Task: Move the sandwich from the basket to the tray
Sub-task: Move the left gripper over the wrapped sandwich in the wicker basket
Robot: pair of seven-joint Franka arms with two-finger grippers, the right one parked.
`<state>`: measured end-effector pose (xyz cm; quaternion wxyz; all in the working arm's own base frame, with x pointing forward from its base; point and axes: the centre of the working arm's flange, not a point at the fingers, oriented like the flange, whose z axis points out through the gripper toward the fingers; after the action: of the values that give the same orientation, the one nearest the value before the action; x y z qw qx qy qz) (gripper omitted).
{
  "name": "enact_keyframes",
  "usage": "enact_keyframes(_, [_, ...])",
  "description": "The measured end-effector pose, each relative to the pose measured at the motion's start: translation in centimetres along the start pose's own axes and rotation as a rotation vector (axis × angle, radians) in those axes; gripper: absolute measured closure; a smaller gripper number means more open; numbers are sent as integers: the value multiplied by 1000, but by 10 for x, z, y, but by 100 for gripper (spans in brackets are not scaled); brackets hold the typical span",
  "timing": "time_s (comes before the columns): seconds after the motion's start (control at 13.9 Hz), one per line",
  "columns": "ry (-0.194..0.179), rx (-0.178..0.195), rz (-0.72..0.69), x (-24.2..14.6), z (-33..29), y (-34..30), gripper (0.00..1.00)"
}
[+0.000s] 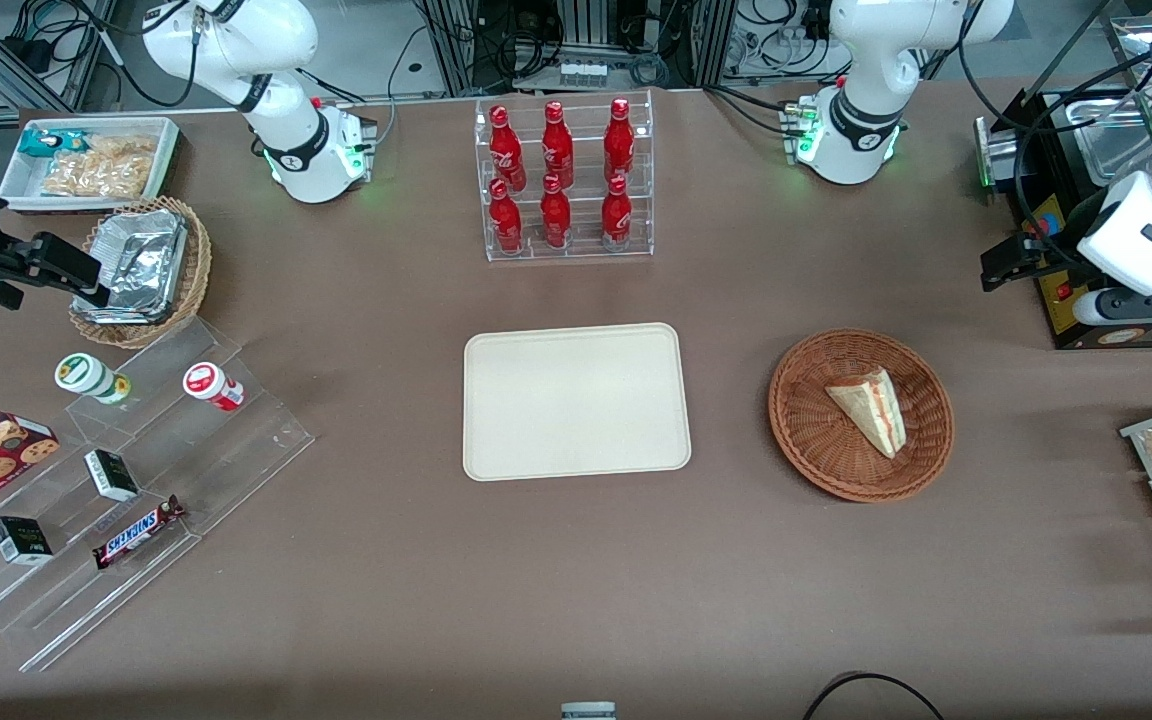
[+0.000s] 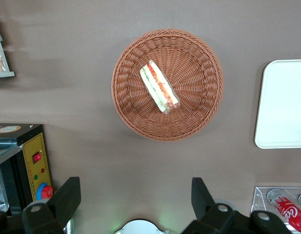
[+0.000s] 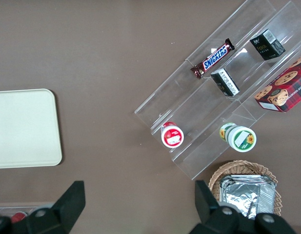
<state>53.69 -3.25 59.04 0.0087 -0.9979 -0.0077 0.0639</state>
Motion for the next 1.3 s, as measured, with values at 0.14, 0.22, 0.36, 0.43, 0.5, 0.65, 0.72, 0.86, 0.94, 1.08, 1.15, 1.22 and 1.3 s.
enact_keyframes(0.14, [2, 0, 6, 1, 1, 1, 0])
enact_keyframes(0.22, [-4, 1, 9, 2, 4, 3, 0])
enact_keyframes(0.36, [-33, 4, 13, 6, 20, 5, 0])
enact_keyframes(0.43, [-48, 5, 14, 10, 32, 6, 0])
enact_keyframes(0.5, [-57, 5, 14, 16, 45, 6, 0])
enact_keyframes(0.65, [-58, 5, 16, 28, 74, 8, 0])
enact_keyframes(0.72, [-52, 5, 17, 32, 91, 9, 0])
enact_keyframes(0.86, [-41, 4, 24, 36, 124, 13, 0])
enact_keyframes(0.94, [-30, 3, 28, 37, 139, 16, 0])
enact_keyframes(1.08, [-4, 1, 4, 36, 170, 20, 0])
enact_keyframes(1.15, [7, 0, -26, 35, 185, 22, 0])
enact_keyframes(1.22, [19, -2, -59, 33, 198, 24, 0])
enact_keyframes(1.3, [29, -4, -92, 31, 209, 27, 0])
